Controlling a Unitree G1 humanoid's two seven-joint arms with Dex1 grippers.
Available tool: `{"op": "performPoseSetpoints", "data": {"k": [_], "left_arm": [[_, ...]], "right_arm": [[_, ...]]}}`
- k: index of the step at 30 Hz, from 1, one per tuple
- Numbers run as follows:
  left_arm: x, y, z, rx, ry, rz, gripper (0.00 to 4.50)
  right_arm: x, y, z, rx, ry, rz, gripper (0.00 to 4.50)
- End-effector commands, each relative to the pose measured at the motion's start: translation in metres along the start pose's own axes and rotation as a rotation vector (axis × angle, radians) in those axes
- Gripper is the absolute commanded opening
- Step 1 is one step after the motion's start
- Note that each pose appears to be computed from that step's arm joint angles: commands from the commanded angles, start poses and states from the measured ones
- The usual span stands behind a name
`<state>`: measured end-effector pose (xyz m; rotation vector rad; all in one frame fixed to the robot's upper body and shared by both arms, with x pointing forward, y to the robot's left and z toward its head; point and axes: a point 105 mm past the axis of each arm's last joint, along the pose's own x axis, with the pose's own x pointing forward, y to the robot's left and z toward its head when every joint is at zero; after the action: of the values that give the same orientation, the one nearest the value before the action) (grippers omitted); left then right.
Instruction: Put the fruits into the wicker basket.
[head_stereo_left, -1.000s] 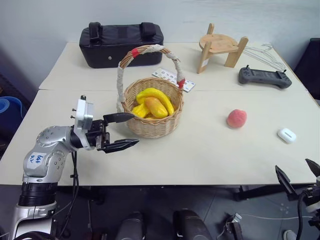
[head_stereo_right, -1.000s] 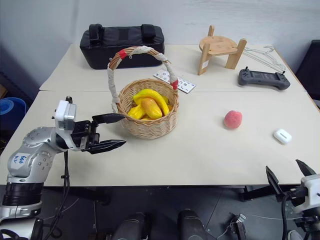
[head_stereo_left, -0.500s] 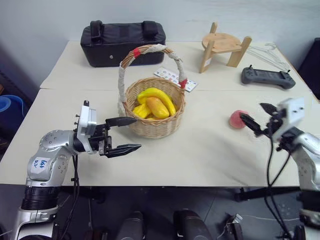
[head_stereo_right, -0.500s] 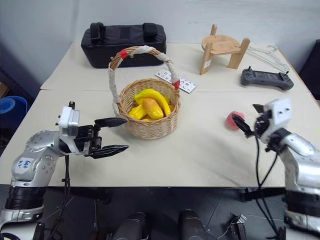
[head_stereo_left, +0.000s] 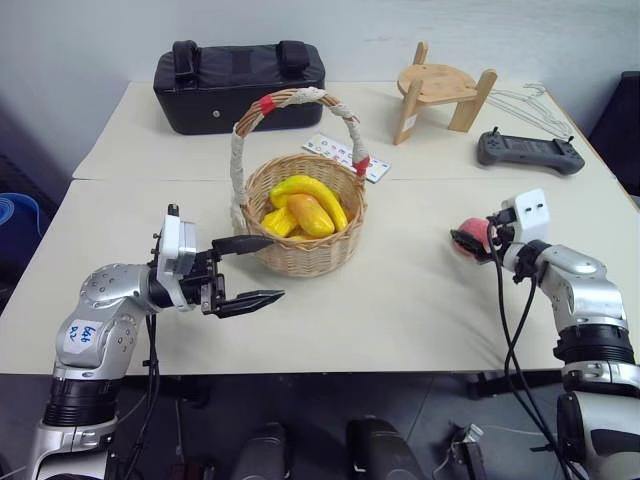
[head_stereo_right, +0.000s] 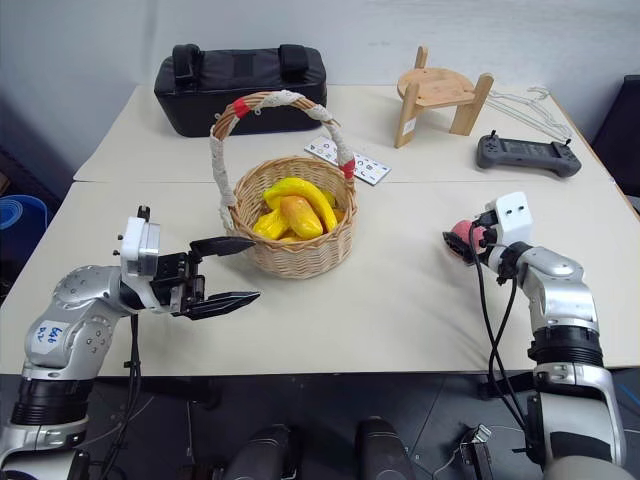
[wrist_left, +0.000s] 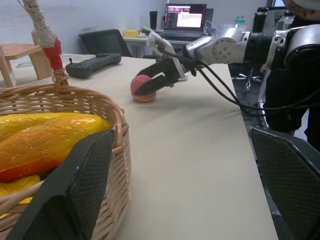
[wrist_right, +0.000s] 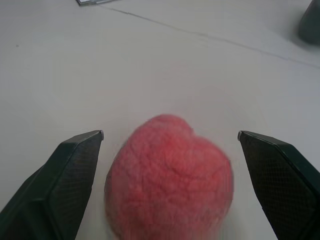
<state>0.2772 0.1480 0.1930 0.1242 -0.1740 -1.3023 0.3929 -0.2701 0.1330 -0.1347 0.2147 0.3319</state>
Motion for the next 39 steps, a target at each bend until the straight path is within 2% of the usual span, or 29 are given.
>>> {"op": "performPoseSetpoints", "data": {"k": [1, 3, 5, 6, 8, 11, 14, 17, 22, 24, 26, 32, 36, 39], "left_arm": [[-0.003, 0.0, 0.012, 0.039, -0.017, 0.008, 4.5], [-0.003, 0.0, 0.01, 0.04, -0.011, -0.006, 4.5], [-0.002, 0.002, 0.011, 0.045, -0.012, -0.009, 4.5], [-0.001, 0.003, 0.011, 0.047, -0.014, -0.009, 4.5], [-0.002, 0.004, 0.012, 0.05, -0.016, -0.009, 4.5], [-0.008, 0.007, 0.011, 0.047, -0.007, 0.013, 4.5], [-0.017, 0.009, 0.01, 0.045, -0.004, 0.066, 4.5], [-0.023, 0.009, 0.013, 0.038, -0.024, 0.117, 4.5], [-0.043, 0.006, 0.017, 0.032, -0.022, 0.227, 4.5], [-0.05, 0.002, 0.015, 0.025, -0.007, 0.255, 4.5], [-0.053, 0.0, 0.014, 0.023, -0.001, 0.272, 4.5], [-0.046, -0.005, 0.014, 0.022, -0.019, 0.279, 4.5], [-0.04, -0.005, 0.029, 0.038, -0.085, 0.298, 4.5], [-0.037, -0.004, 0.034, 0.045, -0.085, 0.293, 4.5]], "right_arm": [[-0.009, 0.001, 0.019, -0.004, -0.074, 0.017, 3.57], [-0.012, 0.004, 0.02, -0.031, -0.084, 0.028, 2.87], [-0.014, 0.011, 0.03, -0.048, -0.112, 0.06, 2.48], [-0.015, 0.016, 0.036, -0.056, -0.128, 0.081, 2.45], [-0.02, 0.045, 0.067, -0.087, -0.224, 0.198, 2.45], [-0.03, 0.109, 0.109, -0.112, -0.353, 0.435, 2.45], [-0.037, 0.171, 0.138, -0.079, -0.427, 0.618, 2.45], [-0.037, 0.212, 0.159, -0.034, -0.488, 0.697, 2.45], [-0.006, 0.25, 0.162, -0.072, -0.423, 0.697, 2.45], [0.008, 0.257, 0.16, -0.097, -0.399, 0.677, 2.45], [0.023, 0.259, 0.163, -0.04, -0.395, 0.637, 2.45], [0.028, 0.261, 0.159, -0.076, -0.399, 0.668, 4.47], [-0.007, 0.26, 0.149, -0.093, -0.474, 0.901, 4.47], [-0.017, 0.24, 0.135, -0.111, -0.469, 0.905, 4.47]]}}
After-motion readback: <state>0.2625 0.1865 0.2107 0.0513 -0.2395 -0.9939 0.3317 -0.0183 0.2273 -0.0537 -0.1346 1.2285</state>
